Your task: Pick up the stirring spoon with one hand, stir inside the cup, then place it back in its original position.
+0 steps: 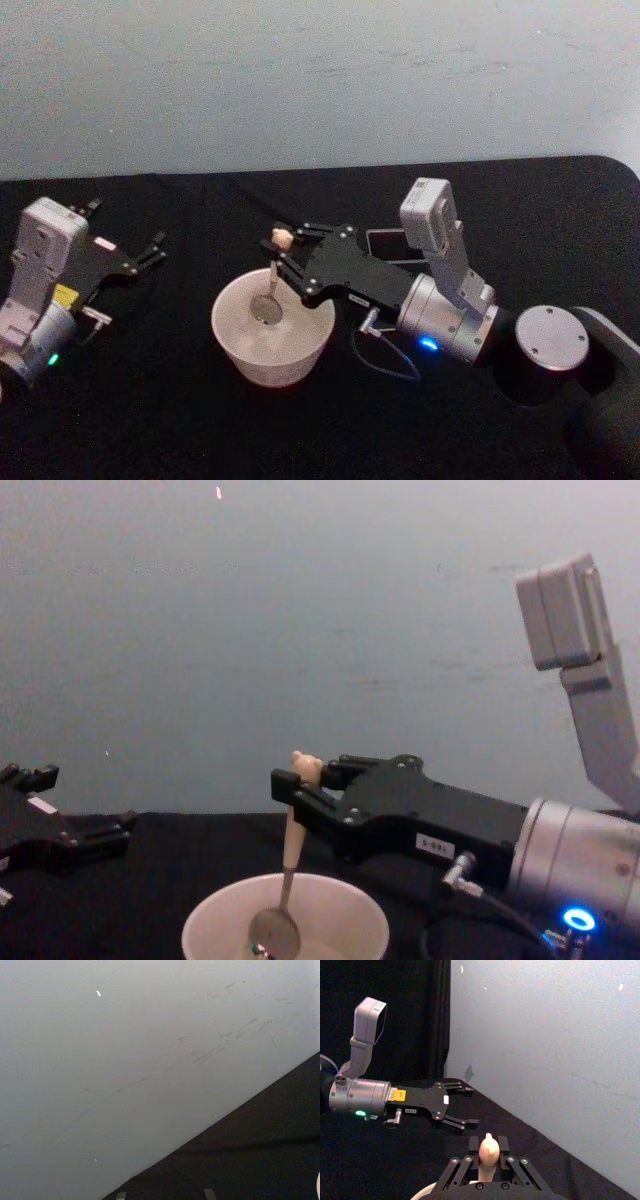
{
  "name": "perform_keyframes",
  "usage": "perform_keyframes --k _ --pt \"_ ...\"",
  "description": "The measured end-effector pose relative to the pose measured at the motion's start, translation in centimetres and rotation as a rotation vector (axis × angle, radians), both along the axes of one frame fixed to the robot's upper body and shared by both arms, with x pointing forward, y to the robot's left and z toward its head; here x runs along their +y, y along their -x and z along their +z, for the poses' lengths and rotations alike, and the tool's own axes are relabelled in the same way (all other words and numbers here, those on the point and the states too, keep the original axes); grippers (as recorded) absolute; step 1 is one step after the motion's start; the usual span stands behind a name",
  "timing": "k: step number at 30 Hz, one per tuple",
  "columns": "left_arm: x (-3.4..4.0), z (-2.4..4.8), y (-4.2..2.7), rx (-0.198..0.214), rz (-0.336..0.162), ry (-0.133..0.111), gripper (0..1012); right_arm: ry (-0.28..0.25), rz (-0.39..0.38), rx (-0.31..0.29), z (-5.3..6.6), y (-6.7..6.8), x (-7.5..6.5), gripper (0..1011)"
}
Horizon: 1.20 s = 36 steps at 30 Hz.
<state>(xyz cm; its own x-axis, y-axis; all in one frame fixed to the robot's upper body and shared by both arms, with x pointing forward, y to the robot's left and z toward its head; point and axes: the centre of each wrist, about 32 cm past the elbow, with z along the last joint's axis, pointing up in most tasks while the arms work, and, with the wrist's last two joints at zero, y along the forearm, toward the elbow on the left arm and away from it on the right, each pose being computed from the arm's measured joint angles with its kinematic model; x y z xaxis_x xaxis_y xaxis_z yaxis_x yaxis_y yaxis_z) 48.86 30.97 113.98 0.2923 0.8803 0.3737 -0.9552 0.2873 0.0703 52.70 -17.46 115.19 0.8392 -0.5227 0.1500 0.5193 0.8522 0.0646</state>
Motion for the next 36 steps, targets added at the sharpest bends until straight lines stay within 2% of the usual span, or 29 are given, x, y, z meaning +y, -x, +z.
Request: perform_keyframes --k 9,17,26,32,36 --pt "0.00 0.00 0.00 0.000 0.000 0.000 1001 0.003 -0.008 -0.011 -0.4 -0.3 0.3 213" --pt "0.00 0.00 0.00 0.000 0.000 0.000 1001 0.020 -0.044 -0.032 -0.4 -0.4 -0.5 213" --pt "0.00 0.00 0.00 0.000 0.000 0.000 1001 0.018 -0.045 -0.031 0.1 1.0 -2.5 213" --pt "0.00 0.00 0.00 0.000 0.000 0.000 1001 0.007 -0.007 -0.020 0.4 2.4 -3.0 213" --pt "0.00 0.00 0.00 0.000 0.000 0.000 1001 0.011 0.030 -0.014 0.3 3.1 -2.8 213"
